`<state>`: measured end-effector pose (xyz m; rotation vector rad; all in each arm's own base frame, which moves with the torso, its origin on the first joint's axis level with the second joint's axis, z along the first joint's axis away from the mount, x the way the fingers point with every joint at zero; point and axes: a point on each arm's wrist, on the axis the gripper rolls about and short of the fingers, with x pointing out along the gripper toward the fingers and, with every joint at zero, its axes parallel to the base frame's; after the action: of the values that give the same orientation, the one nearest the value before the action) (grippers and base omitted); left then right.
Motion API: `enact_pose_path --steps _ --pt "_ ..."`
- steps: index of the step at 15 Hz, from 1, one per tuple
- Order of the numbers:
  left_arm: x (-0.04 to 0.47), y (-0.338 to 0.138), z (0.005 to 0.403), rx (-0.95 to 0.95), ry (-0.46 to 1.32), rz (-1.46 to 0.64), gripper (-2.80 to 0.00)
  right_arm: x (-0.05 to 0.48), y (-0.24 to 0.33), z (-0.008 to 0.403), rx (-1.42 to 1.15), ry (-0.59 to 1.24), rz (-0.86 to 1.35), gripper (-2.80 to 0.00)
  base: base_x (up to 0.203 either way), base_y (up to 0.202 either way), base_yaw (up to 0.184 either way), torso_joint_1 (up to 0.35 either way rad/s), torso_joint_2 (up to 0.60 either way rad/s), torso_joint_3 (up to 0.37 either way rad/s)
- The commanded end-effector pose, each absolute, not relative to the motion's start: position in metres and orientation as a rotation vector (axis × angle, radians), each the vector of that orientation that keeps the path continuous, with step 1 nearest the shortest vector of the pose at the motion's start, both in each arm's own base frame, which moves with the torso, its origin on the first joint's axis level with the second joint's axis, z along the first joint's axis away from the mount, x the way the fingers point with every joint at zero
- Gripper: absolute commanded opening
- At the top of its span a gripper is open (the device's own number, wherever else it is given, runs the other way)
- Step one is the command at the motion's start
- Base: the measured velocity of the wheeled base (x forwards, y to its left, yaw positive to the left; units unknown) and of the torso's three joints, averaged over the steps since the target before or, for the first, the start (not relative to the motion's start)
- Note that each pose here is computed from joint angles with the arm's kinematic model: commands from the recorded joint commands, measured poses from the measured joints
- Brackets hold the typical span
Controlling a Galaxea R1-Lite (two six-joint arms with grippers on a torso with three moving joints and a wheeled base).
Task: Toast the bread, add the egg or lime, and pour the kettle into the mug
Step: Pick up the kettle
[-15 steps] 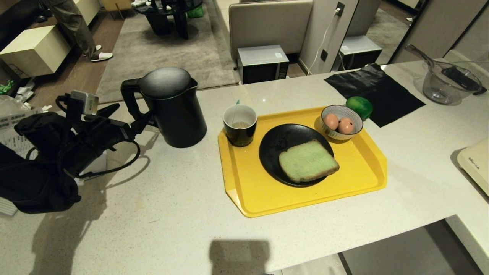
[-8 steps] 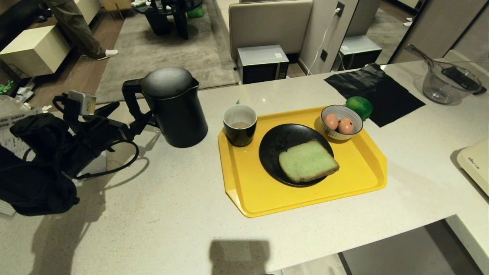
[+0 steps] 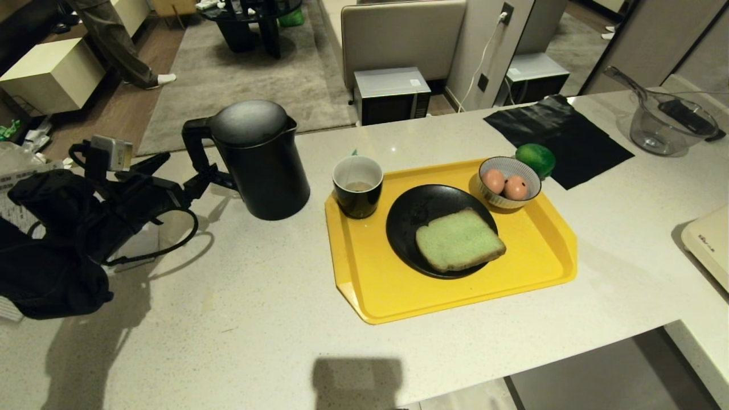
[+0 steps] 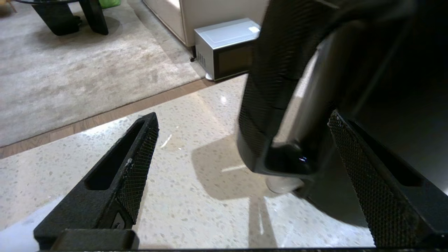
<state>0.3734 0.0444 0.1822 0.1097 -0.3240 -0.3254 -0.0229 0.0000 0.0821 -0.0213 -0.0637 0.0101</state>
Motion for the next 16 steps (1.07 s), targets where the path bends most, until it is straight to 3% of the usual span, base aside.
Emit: enact_pose_path --steps 1,16 --pt "0.384 0.047 0.181 0.116 -0.341 -0.329 0.0 -0.021 0.0 0.075 -0.021 -0.035 0.012 -2.8 0.0 0.0 0.0 0.0 0.0 0.0" --pt "0.402 0.032 0.201 0.116 -0.371 -0.375 0.0 -0.021 0.0 0.075 -0.021 -0.038 0.012 -2.8 0.0 0.0 0.0 0.0 0.0 0.0"
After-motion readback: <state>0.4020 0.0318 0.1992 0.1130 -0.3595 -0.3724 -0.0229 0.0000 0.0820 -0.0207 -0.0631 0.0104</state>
